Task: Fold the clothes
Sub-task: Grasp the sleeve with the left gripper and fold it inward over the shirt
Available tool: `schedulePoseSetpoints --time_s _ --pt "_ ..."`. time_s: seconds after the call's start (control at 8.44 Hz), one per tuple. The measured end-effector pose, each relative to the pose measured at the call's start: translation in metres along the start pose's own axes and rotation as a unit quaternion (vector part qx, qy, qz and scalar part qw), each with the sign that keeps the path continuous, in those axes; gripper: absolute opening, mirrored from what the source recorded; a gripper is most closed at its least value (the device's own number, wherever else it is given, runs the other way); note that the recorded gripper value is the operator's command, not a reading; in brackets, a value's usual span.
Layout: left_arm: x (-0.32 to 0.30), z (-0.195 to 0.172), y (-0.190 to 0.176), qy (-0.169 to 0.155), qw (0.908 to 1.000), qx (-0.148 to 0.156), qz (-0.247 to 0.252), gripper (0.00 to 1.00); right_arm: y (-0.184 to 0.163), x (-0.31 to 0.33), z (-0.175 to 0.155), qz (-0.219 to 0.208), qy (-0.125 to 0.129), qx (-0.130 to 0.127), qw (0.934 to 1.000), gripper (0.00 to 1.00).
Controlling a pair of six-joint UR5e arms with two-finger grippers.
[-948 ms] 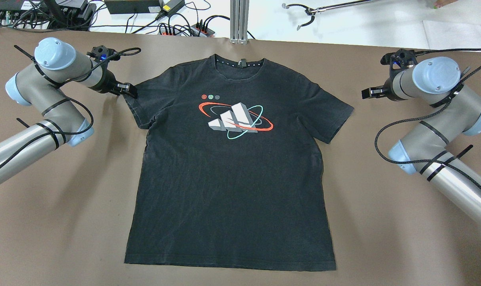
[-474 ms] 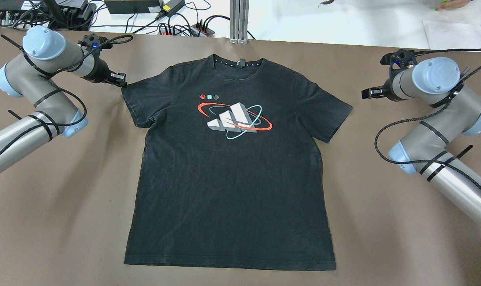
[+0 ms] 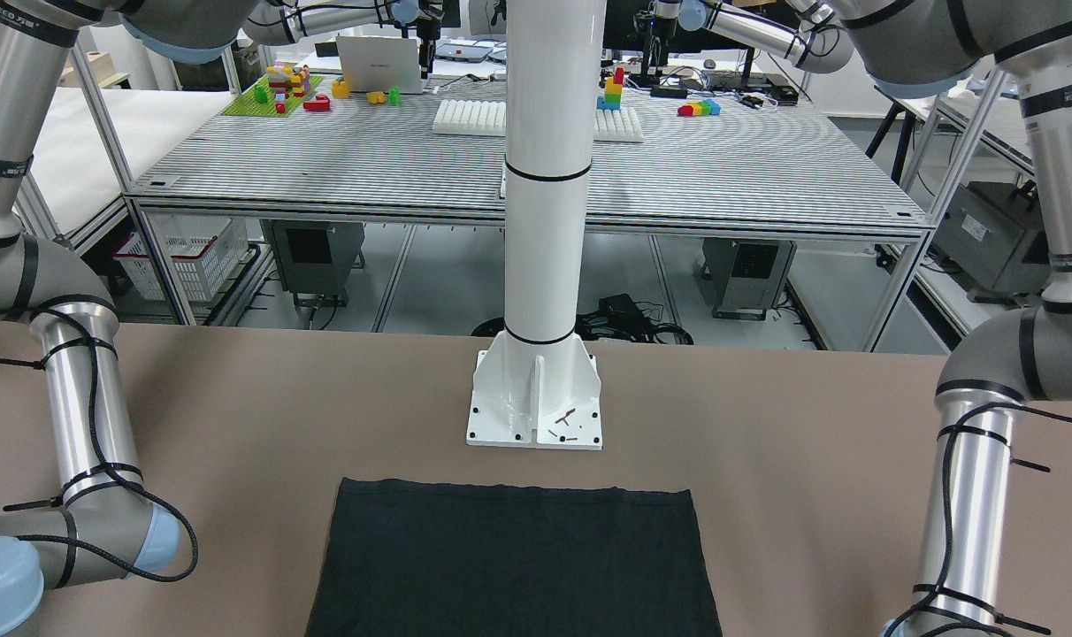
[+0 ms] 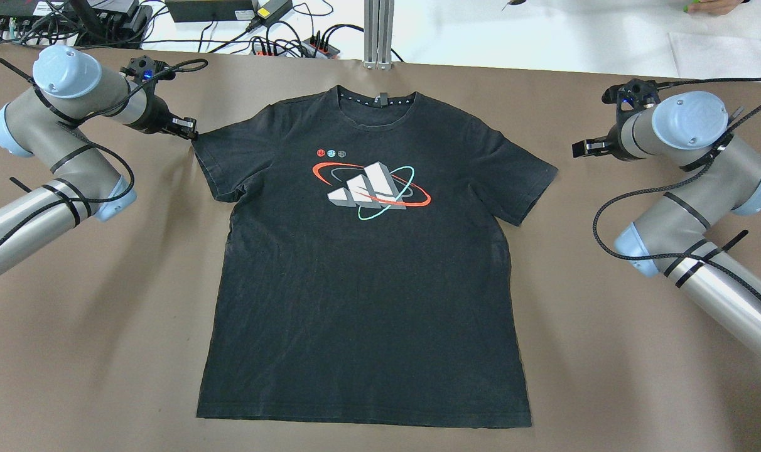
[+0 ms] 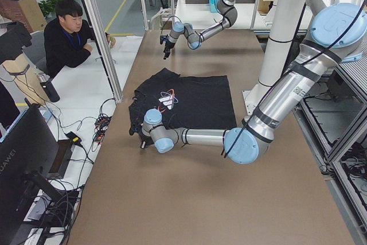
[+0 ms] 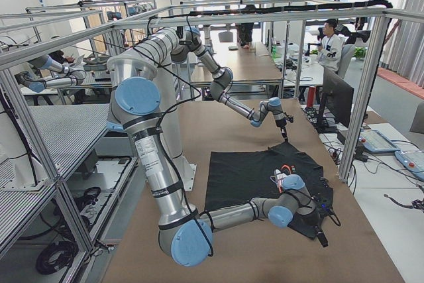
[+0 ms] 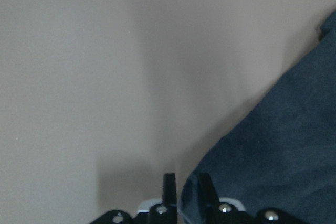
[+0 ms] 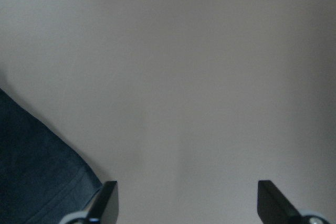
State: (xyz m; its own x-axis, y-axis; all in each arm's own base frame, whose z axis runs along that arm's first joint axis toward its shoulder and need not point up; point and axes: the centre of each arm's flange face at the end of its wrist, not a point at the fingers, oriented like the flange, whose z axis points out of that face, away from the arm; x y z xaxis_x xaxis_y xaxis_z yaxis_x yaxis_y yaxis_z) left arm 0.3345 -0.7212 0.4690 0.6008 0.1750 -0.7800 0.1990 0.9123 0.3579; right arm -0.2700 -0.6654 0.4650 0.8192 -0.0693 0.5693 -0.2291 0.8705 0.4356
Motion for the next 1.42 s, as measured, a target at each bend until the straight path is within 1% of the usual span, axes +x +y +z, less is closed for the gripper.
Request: schedulePoseSetpoints --time_s 0.12,0.36,0.71,0.83,0.95,1.07,1.42 --pt "-0.001 0.001 0.001 -0.004 1.0000 0.003 0.000 0.31 0.000 0.000 0.000 0.000 0.000 0.000 1.0000 0.93" --pt "0.003 0.001 -0.001 -0.005 1.0000 0.007 0.001 0.42 0.000 0.000 0.000 0.000 0.000 0.000 1.0000 0.93" --pt "0.011 0.005 0.002 -0.002 1.0000 0.004 0.003 0.41 0.001 0.001 0.001 0.000 0.001 0.000 1.0000 0.93" --pt "0.014 0.009 0.007 -0.001 1.0000 0.000 0.005 0.36 0.002 0.000 0.001 -0.001 0.001 0.000 1.0000 0.93" --pt "0.016 0.012 0.010 -0.001 1.0000 -0.002 0.007 0.14 0.003 -0.001 0.001 -0.001 0.000 -0.001 1.0000 0.93" --pt "0.017 0.013 0.011 0.000 1.0000 -0.002 0.008 0.01 0.003 -0.002 0.002 -0.002 0.000 -0.001 1.0000 0.93" --pt "0.018 0.009 0.009 0.003 1.0000 0.001 0.006 0.00 0.003 -0.003 0.001 -0.002 0.000 0.000 1.0000 0.93"
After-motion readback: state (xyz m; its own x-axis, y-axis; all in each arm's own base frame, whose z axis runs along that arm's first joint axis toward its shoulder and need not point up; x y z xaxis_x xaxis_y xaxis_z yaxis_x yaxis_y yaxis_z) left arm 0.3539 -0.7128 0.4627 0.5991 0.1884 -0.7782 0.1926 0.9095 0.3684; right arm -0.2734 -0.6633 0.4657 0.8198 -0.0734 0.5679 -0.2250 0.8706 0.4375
